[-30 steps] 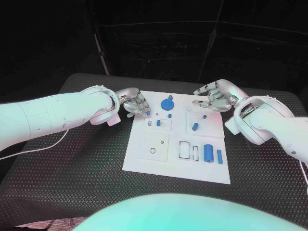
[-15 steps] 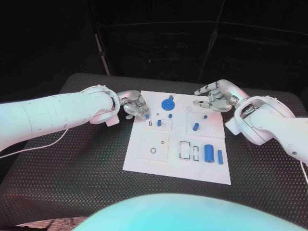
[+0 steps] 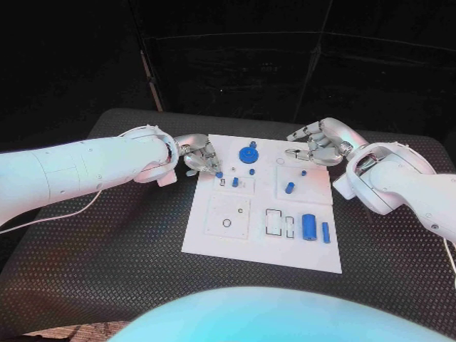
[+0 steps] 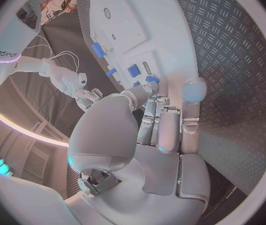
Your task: Assemble the parts on the task board
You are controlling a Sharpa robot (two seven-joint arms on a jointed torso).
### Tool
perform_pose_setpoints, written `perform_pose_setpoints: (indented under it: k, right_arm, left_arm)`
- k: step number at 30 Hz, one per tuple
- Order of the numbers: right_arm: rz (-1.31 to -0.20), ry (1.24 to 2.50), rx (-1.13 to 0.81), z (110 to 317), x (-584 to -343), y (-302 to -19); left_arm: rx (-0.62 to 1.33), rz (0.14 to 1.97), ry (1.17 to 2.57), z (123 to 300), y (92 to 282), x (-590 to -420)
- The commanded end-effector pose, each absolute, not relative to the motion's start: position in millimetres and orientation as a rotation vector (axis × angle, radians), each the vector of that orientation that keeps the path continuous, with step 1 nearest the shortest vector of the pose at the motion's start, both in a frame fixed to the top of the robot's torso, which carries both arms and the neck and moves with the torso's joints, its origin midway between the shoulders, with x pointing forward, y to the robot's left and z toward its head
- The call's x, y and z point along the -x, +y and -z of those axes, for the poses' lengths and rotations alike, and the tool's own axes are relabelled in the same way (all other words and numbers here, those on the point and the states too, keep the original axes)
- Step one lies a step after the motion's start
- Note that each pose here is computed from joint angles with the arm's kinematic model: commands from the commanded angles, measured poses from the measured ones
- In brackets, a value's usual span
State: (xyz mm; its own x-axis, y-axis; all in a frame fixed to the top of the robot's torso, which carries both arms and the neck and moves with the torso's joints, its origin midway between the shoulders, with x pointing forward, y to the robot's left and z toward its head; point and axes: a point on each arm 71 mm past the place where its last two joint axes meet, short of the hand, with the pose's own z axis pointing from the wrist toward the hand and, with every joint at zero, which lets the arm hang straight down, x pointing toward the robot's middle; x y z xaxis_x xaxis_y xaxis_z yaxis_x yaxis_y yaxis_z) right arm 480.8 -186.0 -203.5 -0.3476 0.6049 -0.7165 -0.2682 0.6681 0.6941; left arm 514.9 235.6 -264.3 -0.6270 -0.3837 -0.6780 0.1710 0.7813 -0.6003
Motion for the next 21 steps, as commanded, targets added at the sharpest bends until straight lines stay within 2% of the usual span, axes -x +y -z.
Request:
perform_pose_setpoints:
  k: [1,21]
  right_arm:
    - [-0.930,1.703,-0.267,202.6,-480.7,-184.5]
    - [-0.930,1.704,-0.267,203.0,-481.2,-184.5]
  left_arm:
    - [0.145,0.802,2.123,266.1,234.4,-514.0]
    - [0.141,0.807,2.140,266.9,233.1,-511.6]
